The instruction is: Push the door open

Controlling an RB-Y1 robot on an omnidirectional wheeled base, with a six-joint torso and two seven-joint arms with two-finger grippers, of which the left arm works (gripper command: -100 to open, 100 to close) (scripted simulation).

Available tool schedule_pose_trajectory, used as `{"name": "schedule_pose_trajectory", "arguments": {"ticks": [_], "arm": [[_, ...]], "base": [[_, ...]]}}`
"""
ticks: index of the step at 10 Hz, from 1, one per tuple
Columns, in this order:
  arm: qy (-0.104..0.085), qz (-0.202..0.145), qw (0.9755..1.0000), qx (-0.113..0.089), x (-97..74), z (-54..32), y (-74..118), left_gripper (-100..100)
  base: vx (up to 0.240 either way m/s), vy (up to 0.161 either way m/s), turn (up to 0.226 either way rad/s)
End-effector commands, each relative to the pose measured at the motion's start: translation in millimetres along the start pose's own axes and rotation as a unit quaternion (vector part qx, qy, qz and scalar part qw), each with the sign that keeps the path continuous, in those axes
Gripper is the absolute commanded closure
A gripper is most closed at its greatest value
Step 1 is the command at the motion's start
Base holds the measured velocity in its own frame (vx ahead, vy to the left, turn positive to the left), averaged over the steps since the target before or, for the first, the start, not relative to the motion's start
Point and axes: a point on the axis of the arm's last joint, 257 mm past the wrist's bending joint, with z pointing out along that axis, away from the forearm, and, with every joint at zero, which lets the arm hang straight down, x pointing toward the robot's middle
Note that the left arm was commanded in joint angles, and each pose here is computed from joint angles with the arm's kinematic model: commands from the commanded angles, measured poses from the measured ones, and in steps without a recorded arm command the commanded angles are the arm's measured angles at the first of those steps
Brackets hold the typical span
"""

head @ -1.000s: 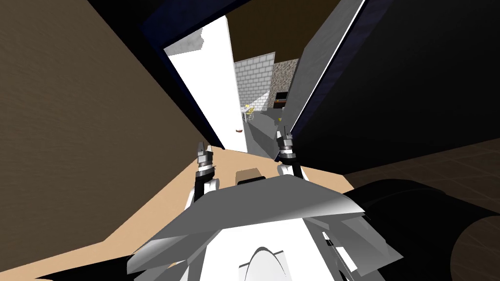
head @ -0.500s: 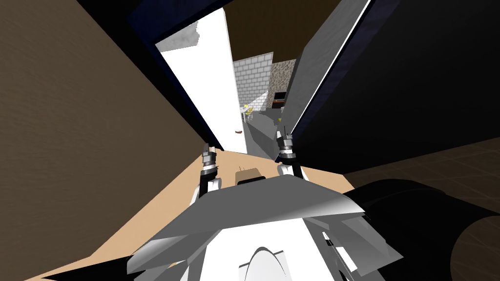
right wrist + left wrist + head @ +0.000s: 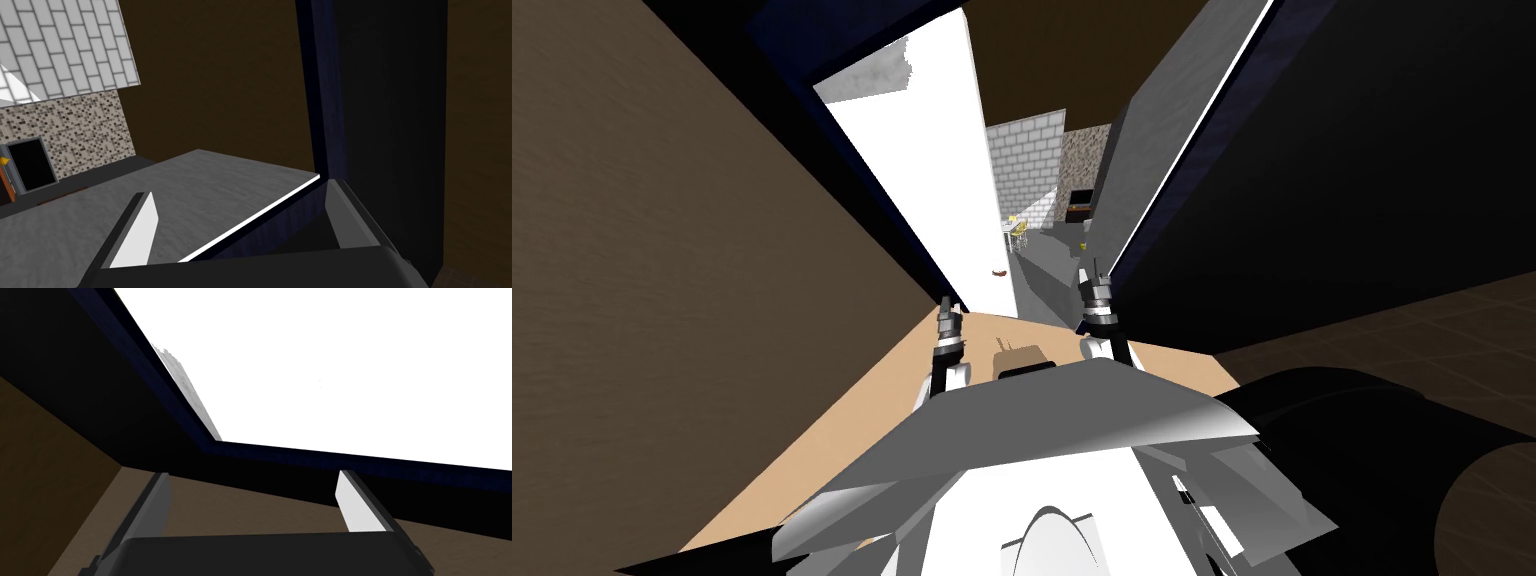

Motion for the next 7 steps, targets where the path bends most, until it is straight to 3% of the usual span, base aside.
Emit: {"name": "schedule_pose_trajectory", "arguments": {"ticks": [1,7], "arm": [[0.005,-0.006,0.9999,-0.009,4.6,-0.8,13.0,-100],[0.024,-0.028,0.9983,-0.046,27.7,-7.8,63.8,-100]], "base": [[0.095,0.037,-0.061],[0.096,0.046,-0.069]]}}
